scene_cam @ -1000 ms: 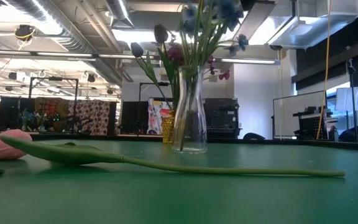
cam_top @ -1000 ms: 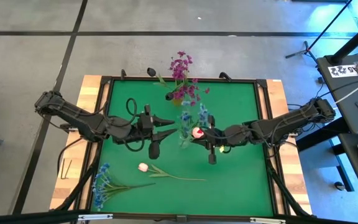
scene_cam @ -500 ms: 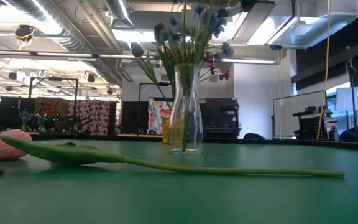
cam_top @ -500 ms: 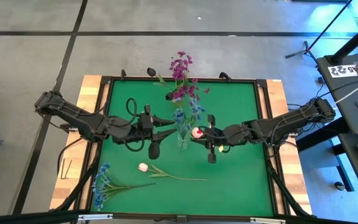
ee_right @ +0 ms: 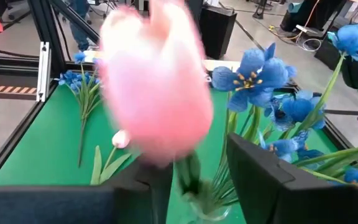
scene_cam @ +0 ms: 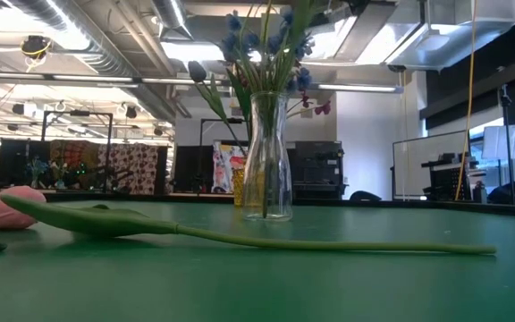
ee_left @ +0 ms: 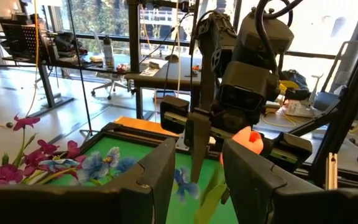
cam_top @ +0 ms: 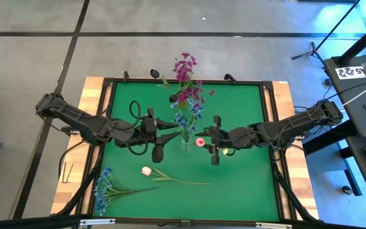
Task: Sort flowers into vase by color
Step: Put the right pink flower into the transparent vase
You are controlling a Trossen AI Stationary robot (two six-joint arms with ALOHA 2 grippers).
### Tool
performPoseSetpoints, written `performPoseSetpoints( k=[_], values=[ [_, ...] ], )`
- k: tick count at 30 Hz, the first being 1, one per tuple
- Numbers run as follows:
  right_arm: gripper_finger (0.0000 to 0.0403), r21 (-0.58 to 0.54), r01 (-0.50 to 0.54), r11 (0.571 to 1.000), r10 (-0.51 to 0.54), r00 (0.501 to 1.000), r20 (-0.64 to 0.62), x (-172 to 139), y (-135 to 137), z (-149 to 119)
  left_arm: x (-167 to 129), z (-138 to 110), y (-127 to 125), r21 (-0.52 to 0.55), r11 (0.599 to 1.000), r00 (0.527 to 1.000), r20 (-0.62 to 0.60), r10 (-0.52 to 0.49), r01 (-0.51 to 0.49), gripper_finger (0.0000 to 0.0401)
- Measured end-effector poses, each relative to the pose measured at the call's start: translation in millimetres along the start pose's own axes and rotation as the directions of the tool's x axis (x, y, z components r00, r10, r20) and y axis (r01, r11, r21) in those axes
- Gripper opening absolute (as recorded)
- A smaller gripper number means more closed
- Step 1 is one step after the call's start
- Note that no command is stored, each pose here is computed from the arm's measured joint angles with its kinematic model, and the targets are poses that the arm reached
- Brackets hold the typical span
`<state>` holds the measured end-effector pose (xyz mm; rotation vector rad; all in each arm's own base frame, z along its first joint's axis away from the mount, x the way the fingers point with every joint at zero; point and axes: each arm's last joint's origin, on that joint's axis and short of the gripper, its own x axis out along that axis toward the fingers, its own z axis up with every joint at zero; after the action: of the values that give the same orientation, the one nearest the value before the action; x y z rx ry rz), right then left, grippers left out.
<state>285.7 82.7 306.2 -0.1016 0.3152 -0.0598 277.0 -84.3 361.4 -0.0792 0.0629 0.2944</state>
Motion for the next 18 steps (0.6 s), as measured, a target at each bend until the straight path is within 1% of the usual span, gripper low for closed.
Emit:
performPoseSetpoints(
  k=[4,6,8,10,12,14,18],
  values=[
    [0.0161,-0.023,0.000,1.000,0.000,1.000,-0.012,-2,-1,0,0,0,0,0.003,1.000,1.000,-0.004,0.000,0.000,0.0130],
    [0.0164,-0.038,0.005,0.999,-0.007,0.999,-0.049,-8,-3,1,0,-1,0,0.009,1.000,1.000,-0.012,0.002,-0.002,0.0130],
    [0.0166,-0.047,0.033,0.998,-0.038,0.994,-0.101,-15,-6,5,0,-2,0,0.016,1.000,1.000,-0.021,0.003,-0.003,0.0130],
    [0.0167,-0.042,0.059,0.997,-0.065,0.987,-0.150,-21,-9,11,0,-2,0,0.016,1.000,1.000,-0.021,0.003,-0.003,0.0130],
    [0.0168,-0.036,0.061,0.997,-0.066,0.982,-0.177,-25,-11,17,0,-2,1,0.015,1.000,1.000,-0.020,0.003,-0.003,0.0130],
    [0.0168,-0.028,0.060,0.998,-0.064,0.982,-0.176,-27,-11,22,0,-2,1,0.015,1.000,1.000,-0.020,0.005,-0.005,0.0130],
    [0.0168,-0.027,0.014,1.000,-0.018,0.986,-0.165,-28,-10,27,0,-2,2,0.013,1.000,1.000,-0.023,0.008,-0.008,0.0130]
  ],
)
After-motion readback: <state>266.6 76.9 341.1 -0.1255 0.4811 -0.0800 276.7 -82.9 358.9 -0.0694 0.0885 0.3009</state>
